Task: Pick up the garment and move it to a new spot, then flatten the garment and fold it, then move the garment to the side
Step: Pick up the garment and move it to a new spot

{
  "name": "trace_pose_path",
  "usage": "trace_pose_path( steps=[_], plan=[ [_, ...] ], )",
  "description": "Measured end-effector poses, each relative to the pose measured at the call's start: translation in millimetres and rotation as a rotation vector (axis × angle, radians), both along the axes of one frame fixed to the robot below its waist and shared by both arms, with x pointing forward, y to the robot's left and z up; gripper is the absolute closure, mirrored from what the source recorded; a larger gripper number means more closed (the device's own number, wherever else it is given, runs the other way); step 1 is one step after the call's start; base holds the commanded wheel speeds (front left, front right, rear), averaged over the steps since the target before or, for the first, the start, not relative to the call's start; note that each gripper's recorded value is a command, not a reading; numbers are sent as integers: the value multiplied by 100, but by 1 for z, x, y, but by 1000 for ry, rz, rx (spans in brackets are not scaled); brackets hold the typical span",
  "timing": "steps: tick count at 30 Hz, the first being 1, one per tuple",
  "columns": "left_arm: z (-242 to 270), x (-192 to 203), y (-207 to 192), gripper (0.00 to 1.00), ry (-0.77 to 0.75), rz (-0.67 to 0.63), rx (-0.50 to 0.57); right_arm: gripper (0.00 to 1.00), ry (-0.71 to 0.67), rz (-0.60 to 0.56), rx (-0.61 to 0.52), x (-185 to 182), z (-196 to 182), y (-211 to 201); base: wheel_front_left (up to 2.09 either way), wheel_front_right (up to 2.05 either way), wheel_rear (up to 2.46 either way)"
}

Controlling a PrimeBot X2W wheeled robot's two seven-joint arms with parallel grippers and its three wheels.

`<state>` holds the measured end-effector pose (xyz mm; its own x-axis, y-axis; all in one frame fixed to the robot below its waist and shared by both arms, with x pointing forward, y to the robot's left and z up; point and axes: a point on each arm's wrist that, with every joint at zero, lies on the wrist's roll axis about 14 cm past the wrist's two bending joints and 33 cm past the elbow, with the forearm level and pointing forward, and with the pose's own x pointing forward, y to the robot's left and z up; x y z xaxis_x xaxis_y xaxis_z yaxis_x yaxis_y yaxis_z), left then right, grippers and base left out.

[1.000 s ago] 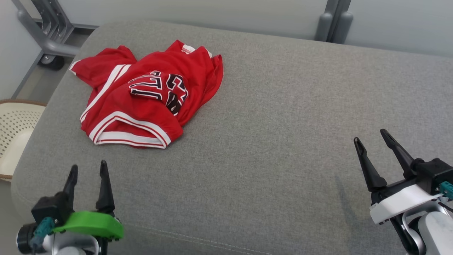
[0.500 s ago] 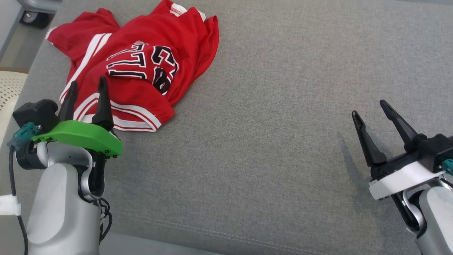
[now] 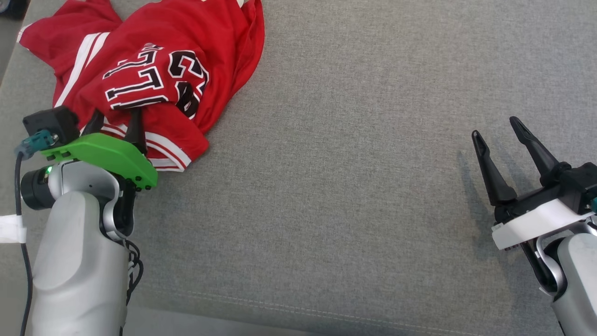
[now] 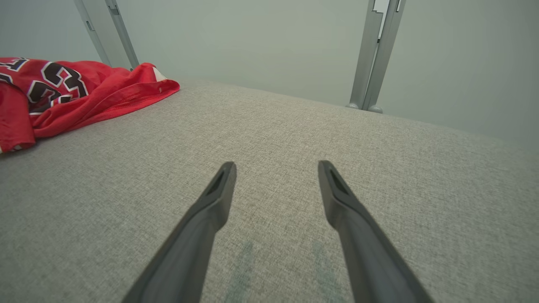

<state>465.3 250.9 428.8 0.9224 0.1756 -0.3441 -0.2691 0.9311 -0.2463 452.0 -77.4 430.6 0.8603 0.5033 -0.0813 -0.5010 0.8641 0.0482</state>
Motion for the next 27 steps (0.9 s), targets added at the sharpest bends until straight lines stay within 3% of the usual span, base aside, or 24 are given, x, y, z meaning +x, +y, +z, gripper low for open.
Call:
trace_pose_path(
  steps=[1,2,5,7,9,15,21,27],
  plan=[
    [0,1,-2,86,2,-7,-1,0,2,-1,-1,0,-1,0,0,0,0],
    [-1,2,-3,100,6,-8,-2,0,2,-2,-1,0,-1,-1,0,0,0],
    [2,1,2,100,2,-11,35,0,-5,1,7,0,3,4,0,0,0],
    [21,7,11,100,-47,-38,168,0,-11,-2,16,0,7,5,0,0,0],
    [56,24,1,100,-153,-84,227,0,-14,-15,22,-1,10,3,0,0,0],
    [141,53,-99,100,-438,-359,255,0,-10,-26,43,-9,16,7,0,0,0],
    [149,41,-188,100,-483,-631,230,0,-13,-63,85,-17,26,5,0,0,0],
    [133,11,-274,100,-450,-923,243,0,-45,-186,106,-18,40,-29,0,0,0]
  ],
)
